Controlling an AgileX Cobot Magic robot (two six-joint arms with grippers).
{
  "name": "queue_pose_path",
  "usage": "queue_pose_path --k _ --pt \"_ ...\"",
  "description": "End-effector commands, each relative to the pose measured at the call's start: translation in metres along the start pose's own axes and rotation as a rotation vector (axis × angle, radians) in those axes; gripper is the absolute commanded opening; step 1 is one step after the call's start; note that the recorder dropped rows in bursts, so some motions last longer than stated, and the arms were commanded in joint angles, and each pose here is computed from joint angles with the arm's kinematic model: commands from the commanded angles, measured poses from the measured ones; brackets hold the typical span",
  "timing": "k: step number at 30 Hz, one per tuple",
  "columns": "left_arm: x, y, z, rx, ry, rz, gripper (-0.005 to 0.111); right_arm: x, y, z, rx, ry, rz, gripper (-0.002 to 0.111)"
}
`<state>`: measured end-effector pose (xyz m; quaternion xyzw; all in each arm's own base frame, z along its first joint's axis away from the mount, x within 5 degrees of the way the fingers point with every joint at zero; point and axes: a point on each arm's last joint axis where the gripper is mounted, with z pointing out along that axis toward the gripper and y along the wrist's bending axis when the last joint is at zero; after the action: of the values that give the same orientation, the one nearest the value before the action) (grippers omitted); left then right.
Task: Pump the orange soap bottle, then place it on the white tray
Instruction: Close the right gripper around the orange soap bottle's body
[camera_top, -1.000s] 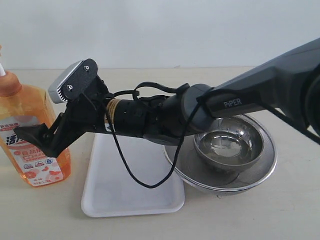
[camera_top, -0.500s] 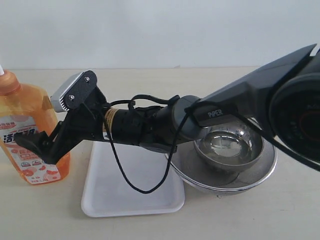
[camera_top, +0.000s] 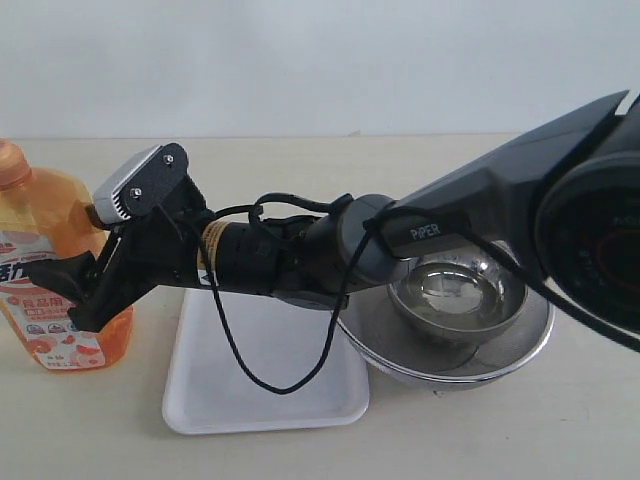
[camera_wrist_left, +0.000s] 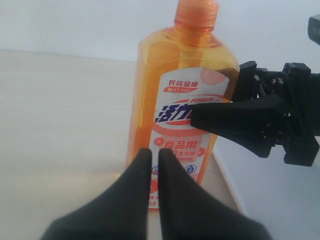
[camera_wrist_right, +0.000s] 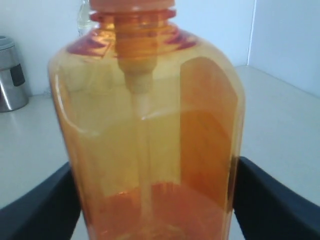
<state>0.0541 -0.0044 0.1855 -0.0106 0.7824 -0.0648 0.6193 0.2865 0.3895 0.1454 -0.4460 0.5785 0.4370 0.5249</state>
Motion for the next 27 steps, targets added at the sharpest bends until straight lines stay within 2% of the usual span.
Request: queue_pose_path --k 1,14,27 --pt "0.001 0.0 0.0 -0.002 0.0 -0.003 0.005 -0.001 0.001 0.001 0.003 0.004 0.028 0.0" --pt "0.001 0.0 0.0 -0.002 0.0 -0.003 0.005 -0.017 -0.008 -0.007 0.137 0.175 -0.053 0.0" --pt "0.001 0.0 0.0 -0.002 0.0 -0.003 0.005 -0.015 0.003 -0.026 0.107 0.224 -0.078 0.0"
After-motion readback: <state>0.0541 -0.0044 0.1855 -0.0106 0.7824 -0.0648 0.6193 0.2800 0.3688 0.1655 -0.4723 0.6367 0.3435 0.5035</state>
